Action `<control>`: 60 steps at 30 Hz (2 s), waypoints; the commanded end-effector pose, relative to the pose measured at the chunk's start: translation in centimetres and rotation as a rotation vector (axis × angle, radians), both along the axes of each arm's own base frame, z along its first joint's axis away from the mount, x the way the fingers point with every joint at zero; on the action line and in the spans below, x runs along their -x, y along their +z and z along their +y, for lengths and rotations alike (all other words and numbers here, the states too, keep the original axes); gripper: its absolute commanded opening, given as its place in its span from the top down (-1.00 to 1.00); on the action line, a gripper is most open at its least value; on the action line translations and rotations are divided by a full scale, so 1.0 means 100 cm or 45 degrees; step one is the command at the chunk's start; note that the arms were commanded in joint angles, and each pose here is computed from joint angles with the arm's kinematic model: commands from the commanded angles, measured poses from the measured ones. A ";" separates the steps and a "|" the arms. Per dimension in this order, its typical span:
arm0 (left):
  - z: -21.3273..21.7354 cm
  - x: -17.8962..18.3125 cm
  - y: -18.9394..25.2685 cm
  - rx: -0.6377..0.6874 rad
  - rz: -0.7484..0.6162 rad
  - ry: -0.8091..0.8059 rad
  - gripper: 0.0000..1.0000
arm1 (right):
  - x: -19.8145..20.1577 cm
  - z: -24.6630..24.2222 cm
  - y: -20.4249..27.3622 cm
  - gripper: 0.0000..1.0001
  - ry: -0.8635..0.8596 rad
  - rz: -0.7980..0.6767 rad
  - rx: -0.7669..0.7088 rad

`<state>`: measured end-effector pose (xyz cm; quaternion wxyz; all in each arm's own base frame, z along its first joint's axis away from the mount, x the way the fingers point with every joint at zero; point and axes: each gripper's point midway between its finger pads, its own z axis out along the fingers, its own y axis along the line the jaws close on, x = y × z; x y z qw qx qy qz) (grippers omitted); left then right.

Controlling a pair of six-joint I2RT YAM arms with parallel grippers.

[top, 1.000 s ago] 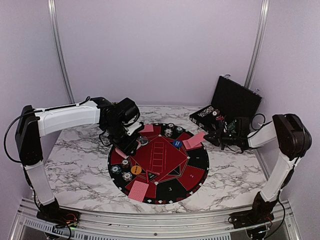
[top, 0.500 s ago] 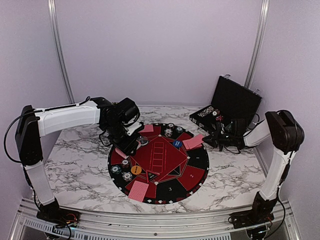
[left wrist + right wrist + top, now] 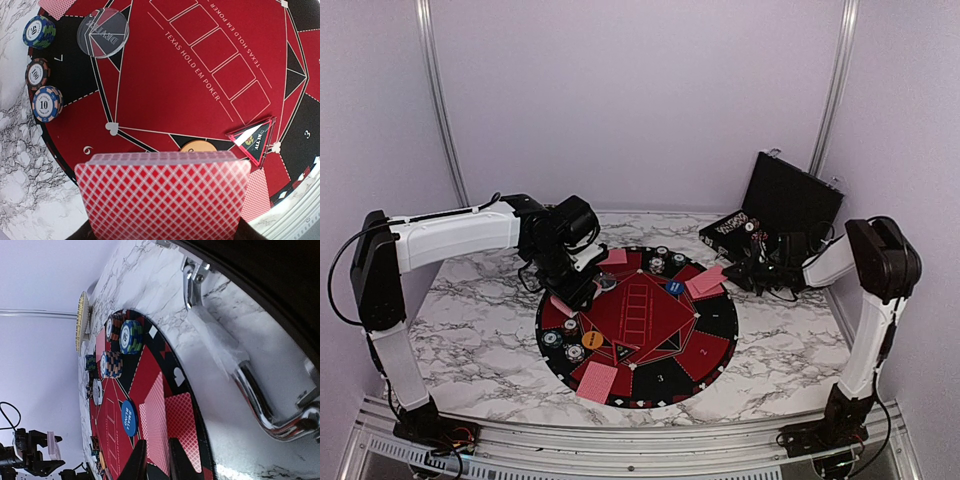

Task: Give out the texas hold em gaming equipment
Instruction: Distribute the poker card in the small blind area.

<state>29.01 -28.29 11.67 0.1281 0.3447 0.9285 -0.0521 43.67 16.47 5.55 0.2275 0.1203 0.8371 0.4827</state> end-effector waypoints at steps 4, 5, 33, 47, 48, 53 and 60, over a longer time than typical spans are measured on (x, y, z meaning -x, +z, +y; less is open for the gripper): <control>0.003 -0.004 0.007 0.003 -0.023 0.007 0.42 | -0.011 0.009 -0.003 0.54 0.024 -0.020 0.089; 0.003 -0.003 0.006 0.003 -0.022 0.007 0.42 | -0.011 0.010 -0.004 0.51 0.029 -0.017 0.110; 0.000 -0.003 0.006 0.015 -0.012 -0.001 0.42 | -0.010 0.000 0.008 -0.30 0.000 -0.054 0.502; -0.006 0.000 0.008 0.045 0.011 -0.015 0.42 | 0.038 0.086 0.087 -0.41 0.283 -0.233 0.138; -0.007 0.001 0.008 0.050 0.015 -0.019 0.42 | 0.044 0.099 0.091 -0.41 0.323 -0.235 0.099; -0.011 0.003 0.009 0.056 0.017 -0.030 0.42 | 0.075 0.165 0.101 -0.40 0.525 -0.207 -0.098; -0.015 0.006 0.010 0.060 0.016 -0.042 0.42 | 0.110 0.238 0.107 -0.41 0.728 -0.174 -0.283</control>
